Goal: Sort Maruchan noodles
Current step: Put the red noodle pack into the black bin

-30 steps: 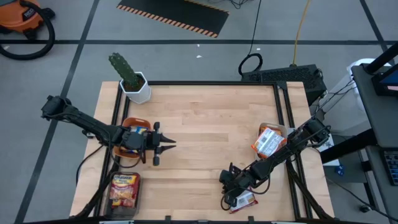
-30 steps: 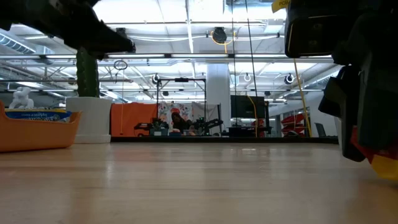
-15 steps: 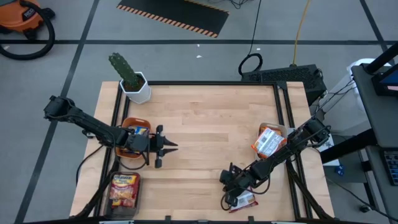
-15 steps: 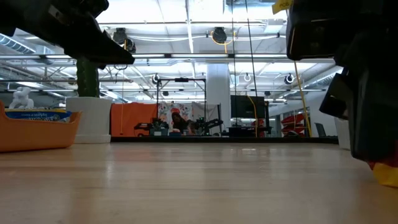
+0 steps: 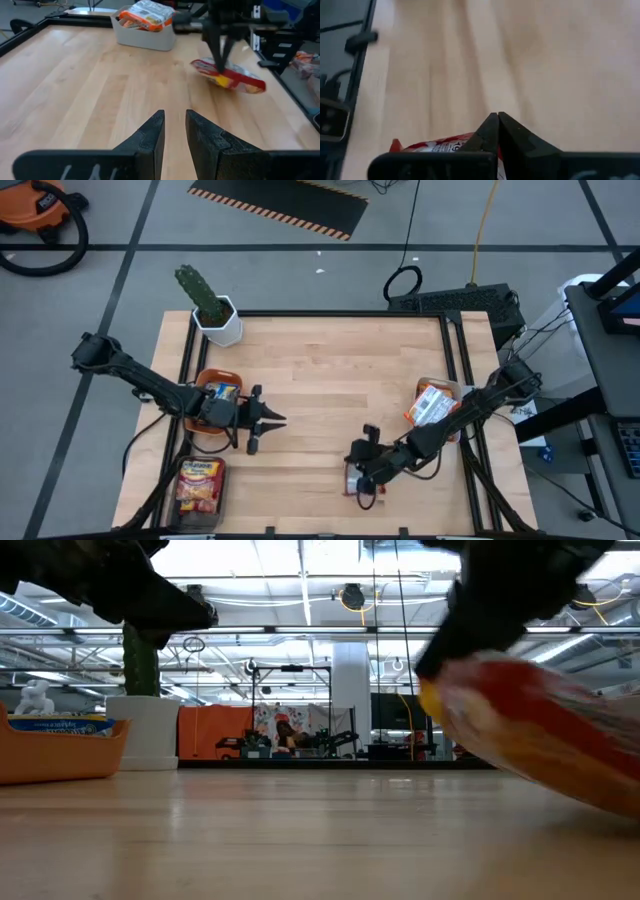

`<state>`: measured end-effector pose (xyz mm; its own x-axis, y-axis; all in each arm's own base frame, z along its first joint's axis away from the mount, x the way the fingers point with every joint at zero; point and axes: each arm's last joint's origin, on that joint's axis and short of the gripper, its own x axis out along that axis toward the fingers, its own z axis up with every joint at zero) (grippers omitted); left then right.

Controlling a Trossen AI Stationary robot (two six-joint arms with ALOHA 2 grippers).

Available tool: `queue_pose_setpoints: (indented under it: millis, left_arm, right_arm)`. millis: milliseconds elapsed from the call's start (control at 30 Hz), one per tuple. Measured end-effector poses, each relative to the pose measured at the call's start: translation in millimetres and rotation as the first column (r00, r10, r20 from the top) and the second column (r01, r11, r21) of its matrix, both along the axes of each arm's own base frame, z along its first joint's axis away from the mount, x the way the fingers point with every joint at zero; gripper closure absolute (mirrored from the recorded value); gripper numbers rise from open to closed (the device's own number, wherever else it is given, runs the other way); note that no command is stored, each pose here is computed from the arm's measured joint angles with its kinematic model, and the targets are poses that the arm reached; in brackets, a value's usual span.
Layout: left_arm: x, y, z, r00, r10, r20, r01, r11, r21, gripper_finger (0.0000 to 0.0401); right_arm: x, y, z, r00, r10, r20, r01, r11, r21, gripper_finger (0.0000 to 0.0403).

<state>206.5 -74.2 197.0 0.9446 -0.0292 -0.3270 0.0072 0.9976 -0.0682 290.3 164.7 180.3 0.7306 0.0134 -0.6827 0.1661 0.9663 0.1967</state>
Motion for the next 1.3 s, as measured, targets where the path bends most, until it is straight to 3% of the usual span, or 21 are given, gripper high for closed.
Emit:
queue_pose_setpoints:
  millis: [167, 433, 767, 867, 1133, 1300]
  left_arm:
    - [0, -2, 2, 1.000, -0.005, 0.023, 0.005, 1.000, -0.012, 0.0318]
    - [4, 1, 13, 0.991, 0.027, 0.132, -0.031, 0.999, 0.024, 0.0318]
    - [10, 5, 32, 0.962, 0.035, 0.269, -0.060, 0.995, 0.083, 0.0310]
    - [14, 3, 45, 0.956, 0.032, 0.293, -0.060, 0.995, 0.085, 0.0275]
    - [24, 0, 53, 0.957, 0.080, 0.278, -0.118, 0.985, 0.122, 0.0132]
    - [38, -3, 35, 0.960, 0.146, 0.239, -0.206, 0.946, 0.251, 0.0108]
  right_arm:
    - [-3, -13, 30, 0.991, -0.010, 0.131, 0.033, 0.984, -0.173, 0.0403]
    - [-9, -37, 82, 0.944, 0.014, 0.331, 0.125, 0.910, -0.396, 0.0403]
    - [7, -76, 116, 0.868, 0.034, 0.495, 0.261, 0.817, -0.514, 0.0403]
    - [11, -89, 119, 0.862, 0.012, 0.507, 0.299, 0.795, -0.528, 0.0403]
    - [17, -118, 118, 0.864, -0.064, 0.499, 0.368, 0.756, -0.541, 0.0403]
    - [18, -128, 118, 0.867, -0.078, 0.492, 0.382, 0.739, -0.555, 0.0403]
